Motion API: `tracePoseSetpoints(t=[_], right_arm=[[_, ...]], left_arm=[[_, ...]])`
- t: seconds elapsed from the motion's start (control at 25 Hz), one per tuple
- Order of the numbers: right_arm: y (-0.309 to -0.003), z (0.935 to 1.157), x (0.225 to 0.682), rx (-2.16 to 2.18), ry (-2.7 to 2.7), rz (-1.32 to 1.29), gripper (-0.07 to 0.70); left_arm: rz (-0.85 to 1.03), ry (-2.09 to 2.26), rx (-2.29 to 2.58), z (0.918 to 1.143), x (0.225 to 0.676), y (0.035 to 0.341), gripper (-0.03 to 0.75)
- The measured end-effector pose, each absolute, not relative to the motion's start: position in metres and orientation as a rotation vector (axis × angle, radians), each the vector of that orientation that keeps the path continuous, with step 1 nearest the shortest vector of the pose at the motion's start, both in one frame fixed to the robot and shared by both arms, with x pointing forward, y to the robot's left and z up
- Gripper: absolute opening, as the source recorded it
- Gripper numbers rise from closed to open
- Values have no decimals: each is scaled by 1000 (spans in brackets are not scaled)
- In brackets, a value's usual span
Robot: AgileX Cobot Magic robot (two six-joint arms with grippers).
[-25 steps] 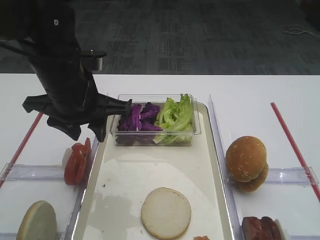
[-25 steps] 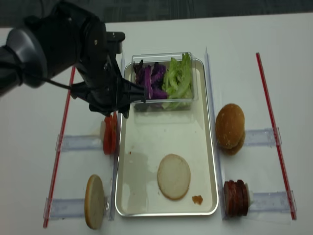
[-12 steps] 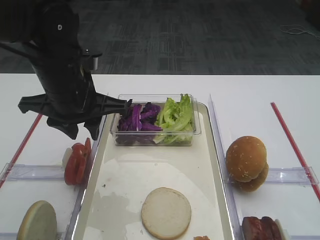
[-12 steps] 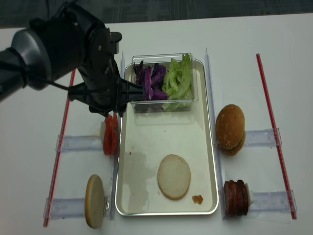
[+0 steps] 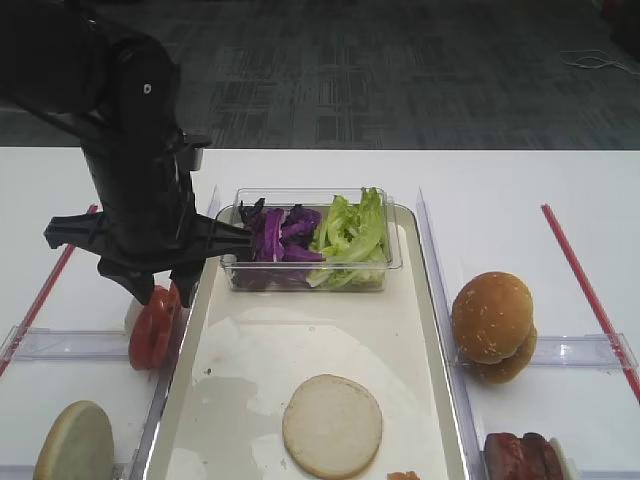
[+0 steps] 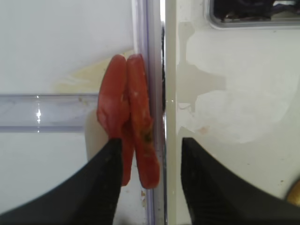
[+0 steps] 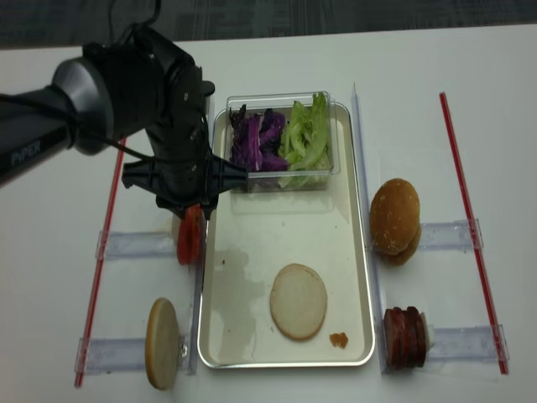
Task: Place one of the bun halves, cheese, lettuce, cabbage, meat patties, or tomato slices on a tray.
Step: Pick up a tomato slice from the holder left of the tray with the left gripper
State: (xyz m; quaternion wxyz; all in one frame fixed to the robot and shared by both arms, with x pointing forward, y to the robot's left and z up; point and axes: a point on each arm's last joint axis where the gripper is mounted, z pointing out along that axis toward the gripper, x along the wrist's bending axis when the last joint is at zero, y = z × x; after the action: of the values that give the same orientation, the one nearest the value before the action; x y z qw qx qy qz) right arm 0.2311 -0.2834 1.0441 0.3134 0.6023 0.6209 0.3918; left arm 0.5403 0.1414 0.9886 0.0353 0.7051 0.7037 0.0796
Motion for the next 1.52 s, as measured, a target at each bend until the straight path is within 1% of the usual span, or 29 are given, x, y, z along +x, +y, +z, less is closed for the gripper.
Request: tracePoseSetpoints(t=[0.56,0.76,1.08,1.36,1.52], right_arm=[[-283,1044,231,1588,1637,1033,468],[-283,1044,231,1588,1637,1033,468],[-283,1044,231,1588,1637,1033,468],[-283,1044,231,1590,1636,1034,468],[-283,1044,231,1590,1636,1034,468]], left_arm=[[182,2165,2202,968,545,135,307],[186,2152,2201,966,546,134,305],[224,2137,2220,967,548,136,263],[224,2138,2222,966,548,136,262],[223,2149,2261,960,548,137,262]])
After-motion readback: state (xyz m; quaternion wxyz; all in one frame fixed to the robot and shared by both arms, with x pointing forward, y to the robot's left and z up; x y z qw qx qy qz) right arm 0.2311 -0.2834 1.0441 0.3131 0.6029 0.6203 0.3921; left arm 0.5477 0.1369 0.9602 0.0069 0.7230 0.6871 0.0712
